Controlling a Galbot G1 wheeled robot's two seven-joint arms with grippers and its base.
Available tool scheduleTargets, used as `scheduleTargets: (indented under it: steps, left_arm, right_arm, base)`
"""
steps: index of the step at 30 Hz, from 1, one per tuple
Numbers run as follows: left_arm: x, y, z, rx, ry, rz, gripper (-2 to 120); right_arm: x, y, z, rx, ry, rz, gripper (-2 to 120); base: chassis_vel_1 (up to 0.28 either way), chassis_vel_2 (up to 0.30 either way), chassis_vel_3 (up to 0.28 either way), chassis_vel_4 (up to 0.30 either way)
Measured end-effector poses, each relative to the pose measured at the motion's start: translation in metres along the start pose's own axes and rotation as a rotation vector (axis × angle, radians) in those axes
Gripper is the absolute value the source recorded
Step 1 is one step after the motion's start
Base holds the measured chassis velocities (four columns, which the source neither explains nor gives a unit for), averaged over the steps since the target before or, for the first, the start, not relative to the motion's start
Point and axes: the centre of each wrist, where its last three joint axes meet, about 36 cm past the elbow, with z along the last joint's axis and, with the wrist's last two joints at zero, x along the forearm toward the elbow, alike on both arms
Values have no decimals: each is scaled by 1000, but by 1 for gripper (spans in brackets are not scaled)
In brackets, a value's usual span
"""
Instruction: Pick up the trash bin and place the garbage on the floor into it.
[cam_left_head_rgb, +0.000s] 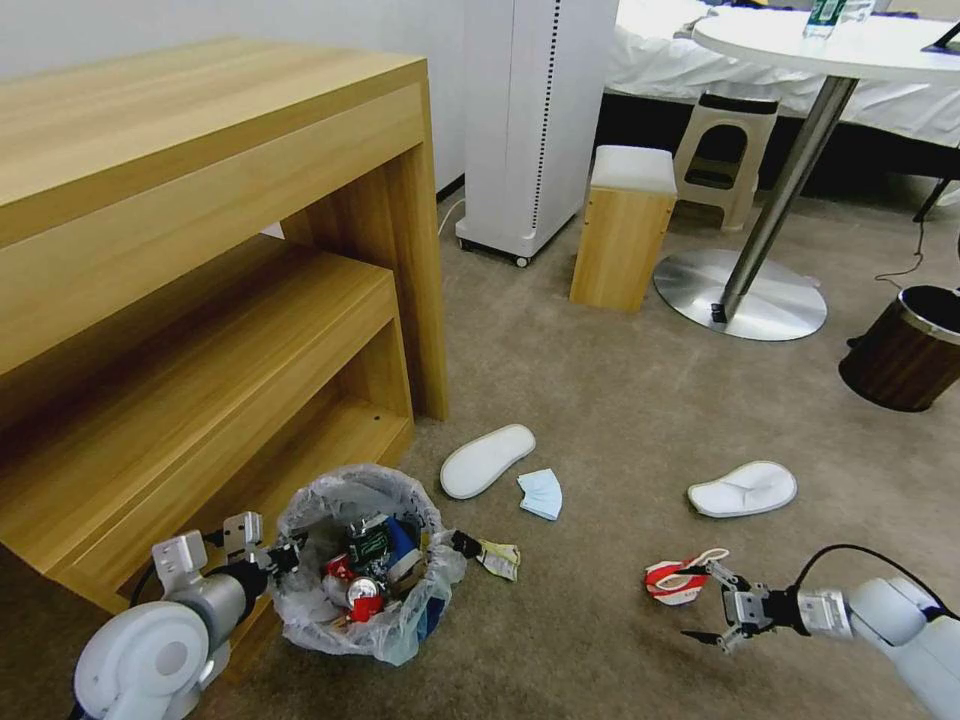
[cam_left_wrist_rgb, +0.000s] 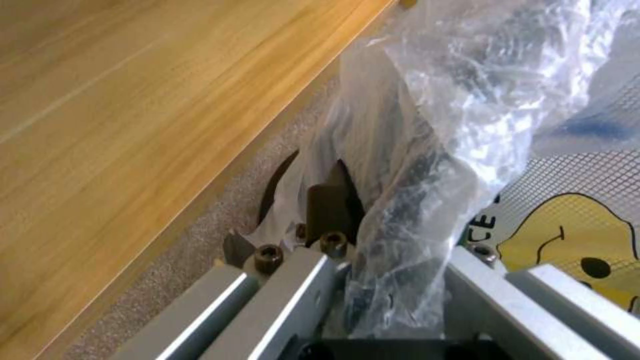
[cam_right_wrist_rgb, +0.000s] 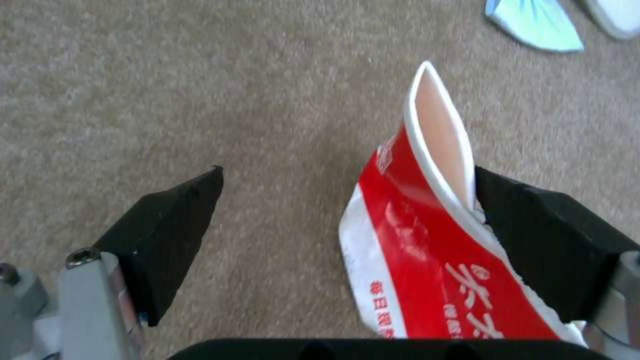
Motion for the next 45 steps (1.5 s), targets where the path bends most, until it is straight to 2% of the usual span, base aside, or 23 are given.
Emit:
scheduleTargets:
  steps: [12, 18, 21, 22, 25, 26, 29, 30, 32, 35, 36, 40, 45]
  left_arm:
    - [1, -1, -1, 0, -3, 8, 0]
    - [0, 0, 0, 4, 0, 7, 0]
    - [-1, 0, 1, 6, -1, 6, 0]
    - [-1, 0, 1, 6, -1, 6, 0]
    - [-2, 1, 1, 7, -1, 6, 0]
    - [-2, 1, 1, 7, -1, 6, 0]
    - [-3, 2, 2, 9, 1, 3, 0]
    - [-3, 2, 2, 9, 1, 3, 0]
    - [-4, 3, 2, 9, 3, 2, 0]
    - [-4, 3, 3, 10, 3, 2, 0]
    - [-5, 3, 3, 10, 4, 2, 0]
    - [-6, 3, 4, 12, 5, 2, 0]
    - [-7, 4, 5, 10, 8, -2, 0]
  right_arm:
    - [-4, 2, 15, -56, 23, 15, 89]
    - [-10, 1, 17, -67, 23, 20, 80]
    - [-13, -4, 18, -71, 25, 26, 63]
    - [-13, -4, 18, -71, 25, 26, 63]
    - [-14, -8, 17, -67, 23, 29, 50]
    - [-14, -8, 17, -67, 23, 29, 50]
    - [-16, -11, 16, -65, 16, 39, 34]
    - [-16, -11, 16, -65, 16, 39, 34]
    - [-16, -10, 16, -68, 14, 42, 22]
    - [-16, -10, 16, -70, 13, 43, 18]
    - [-16, -9, 16, -72, 10, 47, 9]
    - [-19, -10, 13, -74, -12, 65, 0]
    - [-24, -9, 5, -79, -62, 104, 0]
  base:
    - [0, 0, 0, 0]
    - [0, 0, 0, 0]
    - [0, 0, 0, 0]
    - [0, 0, 0, 0]
    - [0, 0, 0, 0]
    - [0, 0, 0, 0]
    - [0, 0, 0, 0]
    - [0, 0, 0, 0]
    - [0, 0, 0, 0]
    - [0, 0, 0, 0]
    - [0, 0, 0, 0]
    - [0, 0, 0, 0]
    - [0, 0, 0, 0]
